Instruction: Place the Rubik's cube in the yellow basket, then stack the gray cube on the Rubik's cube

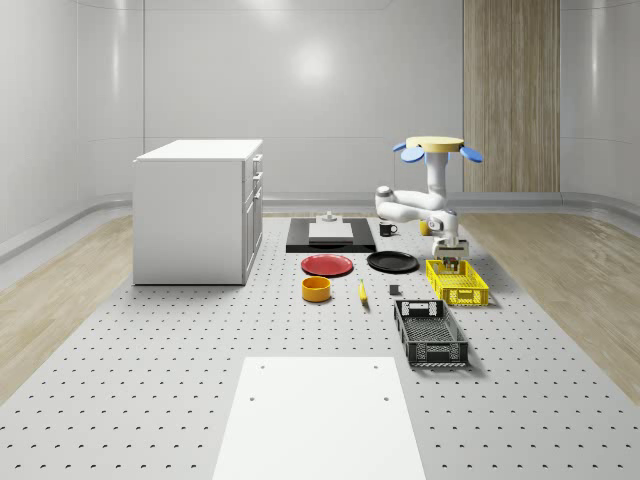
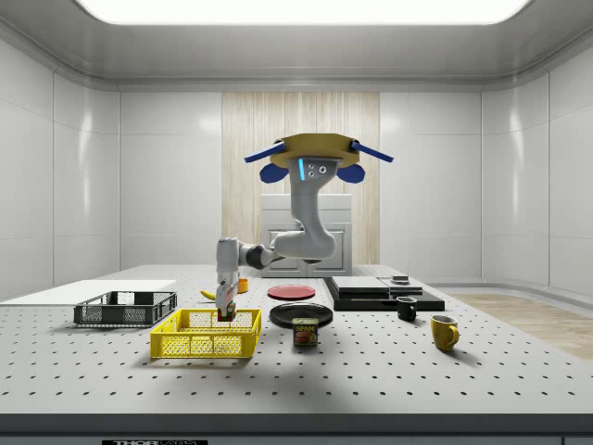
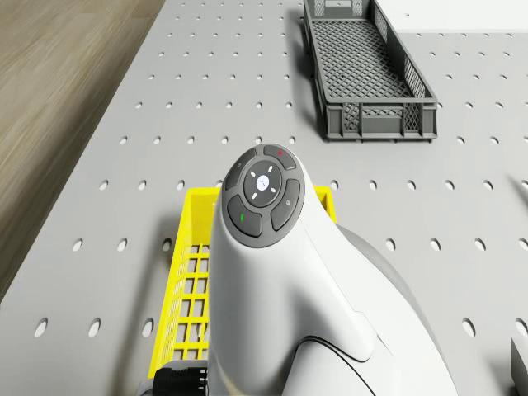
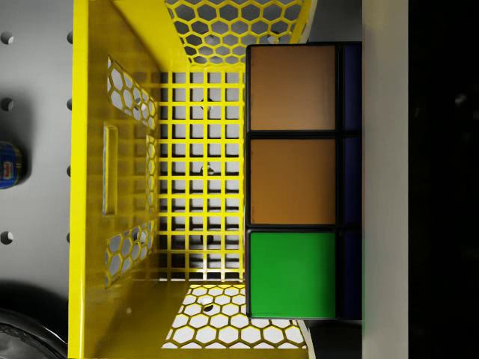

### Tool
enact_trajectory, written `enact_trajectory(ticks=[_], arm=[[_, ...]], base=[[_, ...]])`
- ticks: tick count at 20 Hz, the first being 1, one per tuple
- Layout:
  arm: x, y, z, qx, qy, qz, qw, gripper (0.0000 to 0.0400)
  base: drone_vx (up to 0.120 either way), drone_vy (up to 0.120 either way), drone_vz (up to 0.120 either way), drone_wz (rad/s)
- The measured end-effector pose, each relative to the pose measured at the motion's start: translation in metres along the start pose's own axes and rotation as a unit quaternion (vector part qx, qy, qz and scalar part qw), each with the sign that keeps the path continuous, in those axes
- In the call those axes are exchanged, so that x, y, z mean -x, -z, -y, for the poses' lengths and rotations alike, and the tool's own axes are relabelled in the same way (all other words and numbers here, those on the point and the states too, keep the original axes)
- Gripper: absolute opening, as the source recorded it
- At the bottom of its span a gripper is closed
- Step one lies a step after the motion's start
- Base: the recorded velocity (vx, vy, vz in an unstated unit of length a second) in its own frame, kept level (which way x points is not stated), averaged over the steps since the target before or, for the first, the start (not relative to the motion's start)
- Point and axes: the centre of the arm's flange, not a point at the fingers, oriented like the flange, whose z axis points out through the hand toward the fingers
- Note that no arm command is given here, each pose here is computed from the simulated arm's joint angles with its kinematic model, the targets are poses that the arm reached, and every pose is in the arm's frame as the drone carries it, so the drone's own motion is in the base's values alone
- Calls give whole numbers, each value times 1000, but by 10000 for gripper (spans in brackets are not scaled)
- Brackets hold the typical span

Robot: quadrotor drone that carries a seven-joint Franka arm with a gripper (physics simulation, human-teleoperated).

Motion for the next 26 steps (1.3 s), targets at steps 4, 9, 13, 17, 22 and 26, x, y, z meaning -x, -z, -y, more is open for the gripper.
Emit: enact_trajectory(ticks=[4,9,13,17,22,26], arm=[[0,-5,0,0,0,0,1000,325],[0,-23,0,0,0,0,1000,325],[0,-39,0,0,0,0,1000,325],[0,-54,0,0,0,0,1000,325],[0,-63,0,0,0,0,1000,370],[0,-64,0,0,0,0,1000,389]], base=[[40,0,0,0],[0,0,0,0],[0,0,0,0],[0,0,0,0],[0,0,0,0],[0,0,0,0]])
